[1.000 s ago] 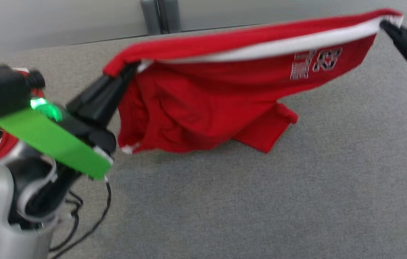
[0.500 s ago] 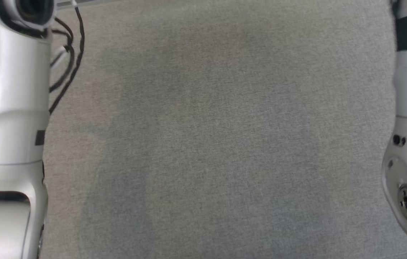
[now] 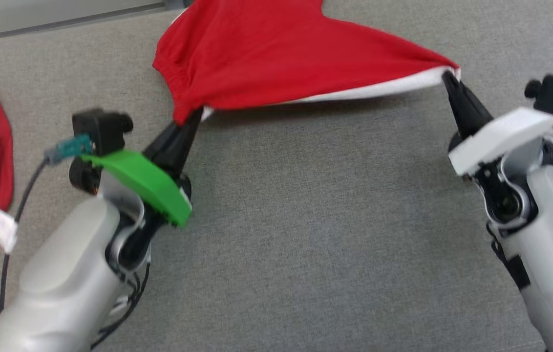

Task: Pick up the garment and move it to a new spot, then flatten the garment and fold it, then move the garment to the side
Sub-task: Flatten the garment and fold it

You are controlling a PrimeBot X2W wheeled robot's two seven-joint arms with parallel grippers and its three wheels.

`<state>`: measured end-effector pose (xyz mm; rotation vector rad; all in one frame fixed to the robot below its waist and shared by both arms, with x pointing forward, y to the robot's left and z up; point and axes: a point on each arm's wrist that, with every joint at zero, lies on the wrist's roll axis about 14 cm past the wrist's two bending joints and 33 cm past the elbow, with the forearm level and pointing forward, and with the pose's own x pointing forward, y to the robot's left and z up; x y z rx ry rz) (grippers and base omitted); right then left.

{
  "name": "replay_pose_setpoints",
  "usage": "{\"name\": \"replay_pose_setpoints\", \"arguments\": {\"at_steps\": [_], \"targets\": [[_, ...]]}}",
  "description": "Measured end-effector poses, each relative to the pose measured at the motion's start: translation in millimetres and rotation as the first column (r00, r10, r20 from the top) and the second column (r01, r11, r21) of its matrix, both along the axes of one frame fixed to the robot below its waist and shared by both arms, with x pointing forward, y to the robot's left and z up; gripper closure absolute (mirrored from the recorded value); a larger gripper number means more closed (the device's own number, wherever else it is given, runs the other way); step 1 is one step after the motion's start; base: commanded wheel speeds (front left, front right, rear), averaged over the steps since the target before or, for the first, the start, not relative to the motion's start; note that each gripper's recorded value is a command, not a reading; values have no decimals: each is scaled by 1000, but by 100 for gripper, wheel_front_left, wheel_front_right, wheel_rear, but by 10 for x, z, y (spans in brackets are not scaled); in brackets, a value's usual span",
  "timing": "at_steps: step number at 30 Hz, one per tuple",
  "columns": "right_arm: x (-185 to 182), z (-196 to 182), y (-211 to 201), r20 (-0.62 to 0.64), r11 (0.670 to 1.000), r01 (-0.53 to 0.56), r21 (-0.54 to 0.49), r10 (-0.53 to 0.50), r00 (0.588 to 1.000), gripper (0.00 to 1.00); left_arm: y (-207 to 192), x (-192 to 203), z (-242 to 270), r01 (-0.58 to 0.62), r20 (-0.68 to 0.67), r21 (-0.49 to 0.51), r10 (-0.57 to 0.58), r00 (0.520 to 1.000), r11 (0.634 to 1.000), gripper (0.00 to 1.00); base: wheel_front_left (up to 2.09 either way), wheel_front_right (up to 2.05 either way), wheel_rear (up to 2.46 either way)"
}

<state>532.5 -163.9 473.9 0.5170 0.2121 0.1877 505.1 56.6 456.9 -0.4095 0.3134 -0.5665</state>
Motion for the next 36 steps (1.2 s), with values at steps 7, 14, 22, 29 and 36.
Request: {"name": "replay_pose_setpoints", "arguments": {"at_steps": [7, 14, 22, 29, 36], "targets": [[-1275, -725, -328, -220, 999, 31, -8, -32, 975, 100, 61, -1436, -695, 31, -255, -38, -40, 966, 999, 100, 0, 0, 0], [-2525, -912, -461, -367, 998, 70, 11, -61, 928, 100, 152, -2645, -875, -109, -430, -30, 85, 899, 994, 100, 0, 0, 0], [-2442, -516, -492, -292, 1000, 14, -8, -16, 956, 100, 109, -2728, -453, -164, -343, -122, 114, 932, 979, 100, 0, 0, 0], [-1449, -74, -98, -161, 989, -134, -63, 122, 979, 100, 38, -2008, 55, -156, -188, -206, 117, 975, 966, 100, 0, 0, 0], [-567, -50, 340, -202, 940, -297, -167, 262, 944, 100, 113, -1492, 75, -152, -148, -129, 133, 980, 980, 100, 0, 0, 0]]}}
